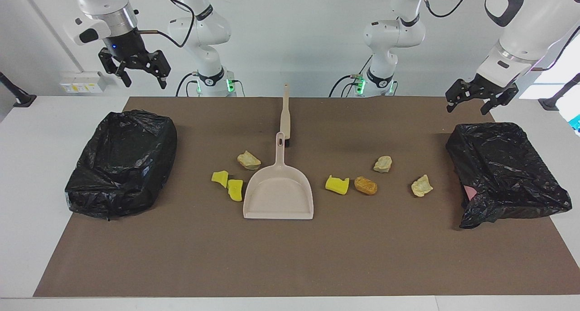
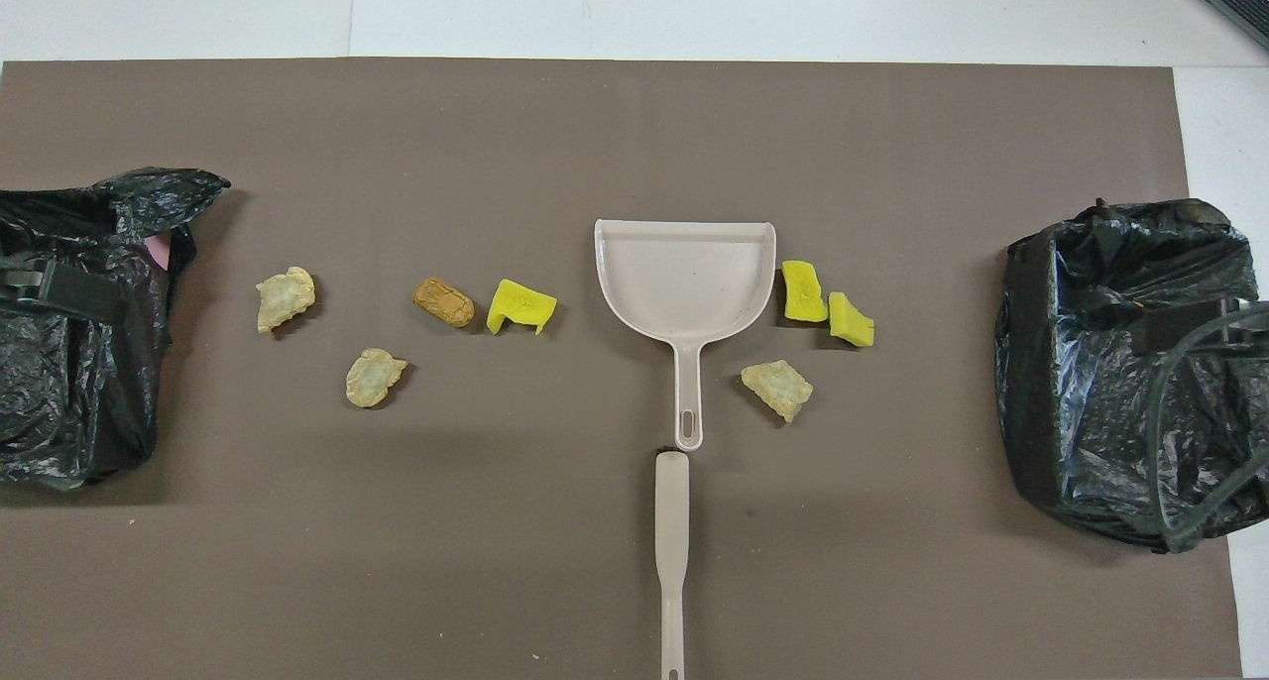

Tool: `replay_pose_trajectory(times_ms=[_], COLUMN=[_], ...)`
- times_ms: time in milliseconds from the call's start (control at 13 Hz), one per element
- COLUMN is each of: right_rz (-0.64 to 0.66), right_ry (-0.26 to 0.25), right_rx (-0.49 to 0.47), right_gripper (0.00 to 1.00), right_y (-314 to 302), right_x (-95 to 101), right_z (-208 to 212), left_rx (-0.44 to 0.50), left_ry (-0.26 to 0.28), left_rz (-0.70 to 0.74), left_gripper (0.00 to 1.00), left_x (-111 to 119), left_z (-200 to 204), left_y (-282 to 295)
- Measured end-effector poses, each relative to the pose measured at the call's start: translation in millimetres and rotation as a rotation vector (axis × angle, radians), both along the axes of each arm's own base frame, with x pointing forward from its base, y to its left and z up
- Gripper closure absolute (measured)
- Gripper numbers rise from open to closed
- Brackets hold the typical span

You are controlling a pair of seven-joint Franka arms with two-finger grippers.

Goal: Sweep and dump trash in bin

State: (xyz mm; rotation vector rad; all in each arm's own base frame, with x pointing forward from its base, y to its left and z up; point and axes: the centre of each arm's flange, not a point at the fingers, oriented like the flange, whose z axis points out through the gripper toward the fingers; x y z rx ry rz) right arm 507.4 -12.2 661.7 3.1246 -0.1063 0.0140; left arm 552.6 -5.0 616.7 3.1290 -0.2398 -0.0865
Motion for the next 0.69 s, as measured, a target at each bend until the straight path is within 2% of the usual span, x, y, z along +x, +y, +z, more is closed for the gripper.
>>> replay_pose_trajectory(times_ms=[694], right_rz=[0.001], right_ry=[0.004], right_rx=[-0.001], right_gripper=[0.0], right_y=[-2.5], right_x=[-0.6], right_z=[-0.2], left_rx=[0.0], left_ry=[0.01], left_rz=[-0.012], left_gripper=[0.0], left_x=[-1.4], left_z=[-1.5], left_y=[-3.0])
